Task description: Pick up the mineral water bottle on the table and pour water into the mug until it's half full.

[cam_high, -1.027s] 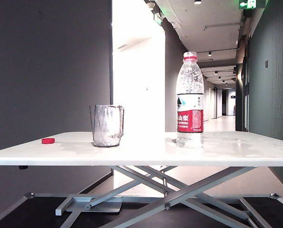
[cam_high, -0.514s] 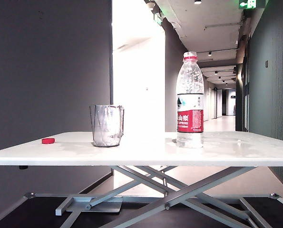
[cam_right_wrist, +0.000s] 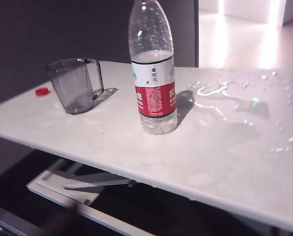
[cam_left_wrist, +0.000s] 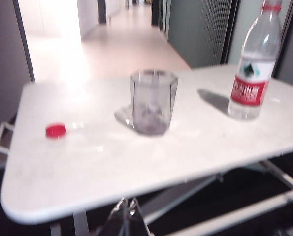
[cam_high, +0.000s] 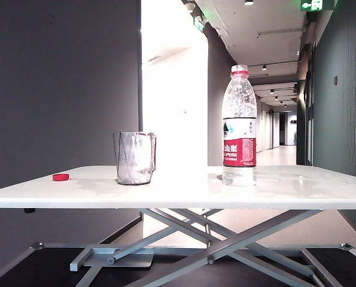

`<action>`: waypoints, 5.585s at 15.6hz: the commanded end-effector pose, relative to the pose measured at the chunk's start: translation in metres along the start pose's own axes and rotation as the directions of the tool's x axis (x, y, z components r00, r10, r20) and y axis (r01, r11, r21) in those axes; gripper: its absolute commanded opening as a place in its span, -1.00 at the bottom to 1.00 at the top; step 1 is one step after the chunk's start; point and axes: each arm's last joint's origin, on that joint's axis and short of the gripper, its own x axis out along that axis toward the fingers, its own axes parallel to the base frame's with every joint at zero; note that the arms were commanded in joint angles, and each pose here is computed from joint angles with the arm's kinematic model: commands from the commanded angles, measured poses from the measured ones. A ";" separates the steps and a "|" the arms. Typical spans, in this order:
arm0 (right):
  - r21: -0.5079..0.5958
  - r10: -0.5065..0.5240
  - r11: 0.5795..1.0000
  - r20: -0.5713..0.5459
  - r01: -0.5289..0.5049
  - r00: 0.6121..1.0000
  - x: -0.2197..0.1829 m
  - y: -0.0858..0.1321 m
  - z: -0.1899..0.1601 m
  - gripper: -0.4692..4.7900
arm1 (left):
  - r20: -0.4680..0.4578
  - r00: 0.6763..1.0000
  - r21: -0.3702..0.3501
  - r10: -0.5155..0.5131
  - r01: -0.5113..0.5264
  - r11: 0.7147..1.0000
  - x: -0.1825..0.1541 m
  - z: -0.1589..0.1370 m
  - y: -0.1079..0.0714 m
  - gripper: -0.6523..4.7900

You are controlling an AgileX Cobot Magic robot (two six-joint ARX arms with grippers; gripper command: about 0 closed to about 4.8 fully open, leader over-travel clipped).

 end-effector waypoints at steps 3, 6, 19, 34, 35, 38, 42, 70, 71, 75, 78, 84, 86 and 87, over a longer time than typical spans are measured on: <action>-0.069 0.020 0.998 0.102 -0.013 0.995 0.001 0.004 0.010 0.97 | -0.037 0.999 0.030 -0.006 0.007 1.000 0.000 -0.003 0.000 -0.78; -0.034 0.034 0.999 0.133 -0.030 0.991 0.003 0.009 0.013 0.98 | -0.036 0.999 0.031 -0.004 0.006 1.000 0.000 -0.003 0.000 -0.78; -0.048 0.067 0.997 0.075 -0.064 0.995 0.075 -0.003 0.041 1.00 | -0.036 0.999 0.031 -0.005 0.006 1.000 0.000 -0.003 0.000 -0.78; -0.011 0.263 0.965 -0.026 -0.263 0.965 0.251 -0.050 0.012 1.00 | -0.067 0.998 0.041 -0.006 0.009 0.999 0.000 -0.006 0.000 -0.78; -0.009 0.275 0.961 -0.031 -0.275 0.961 0.256 -0.051 0.009 1.00 | -0.068 0.998 0.040 -0.006 0.009 0.999 0.000 -0.007 0.000 -0.78; -0.005 0.294 0.956 -0.035 -0.295 0.955 0.280 -0.058 0.002 1.00 | -0.079 0.997 0.039 -0.007 0.010 0.999 0.000 -0.008 0.000 -0.78; -0.007 0.292 0.956 -0.032 -0.293 0.956 0.300 -0.063 0.003 1.00 | -0.088 0.996 0.042 -0.007 0.011 0.999 0.000 -0.009 0.000 -0.78; -0.041 0.317 0.947 -0.014 -0.317 0.948 0.316 -0.059 0.009 0.09 | -0.098 0.995 0.072 -0.008 0.015 0.997 -0.001 -0.010 -0.001 -0.78; -0.040 0.318 0.947 -0.014 -0.318 0.948 0.316 -0.058 0.009 0.09 | -0.098 0.995 0.071 -0.008 0.015 0.997 -0.001 -0.010 -0.001 -0.78; -0.035 0.339 0.940 -0.018 -0.339 0.941 0.315 -0.056 0.014 0.09 | -0.098 0.995 0.071 -0.008 0.015 0.997 -0.001 -0.010 -0.001 -0.78; -0.063 0.330 0.941 -0.030 -0.332 0.943 0.312 -0.054 0.029 -0.05 | -0.098 0.995 0.071 -0.008 0.015 0.997 -0.001 -0.010 -0.001 -0.78; -0.137 0.296 0.937 -0.178 -0.321 0.939 0.324 -0.039 0.058 -0.05 | -0.098 0.995 0.071 -0.008 0.015 0.997 -0.001 -0.010 -0.001 -0.78; -0.194 0.249 0.937 -0.209 -0.289 0.946 0.332 -0.026 0.066 -0.05 | -0.098 0.995 0.071 -0.008 0.015 0.997 -0.001 -0.010 0.000 -0.78; -0.235 0.236 0.928 -0.226 -0.288 0.945 0.335 -0.016 0.068 -0.05 | -0.098 0.995 0.071 -0.007 0.014 0.997 -0.001 -0.010 0.000 -0.78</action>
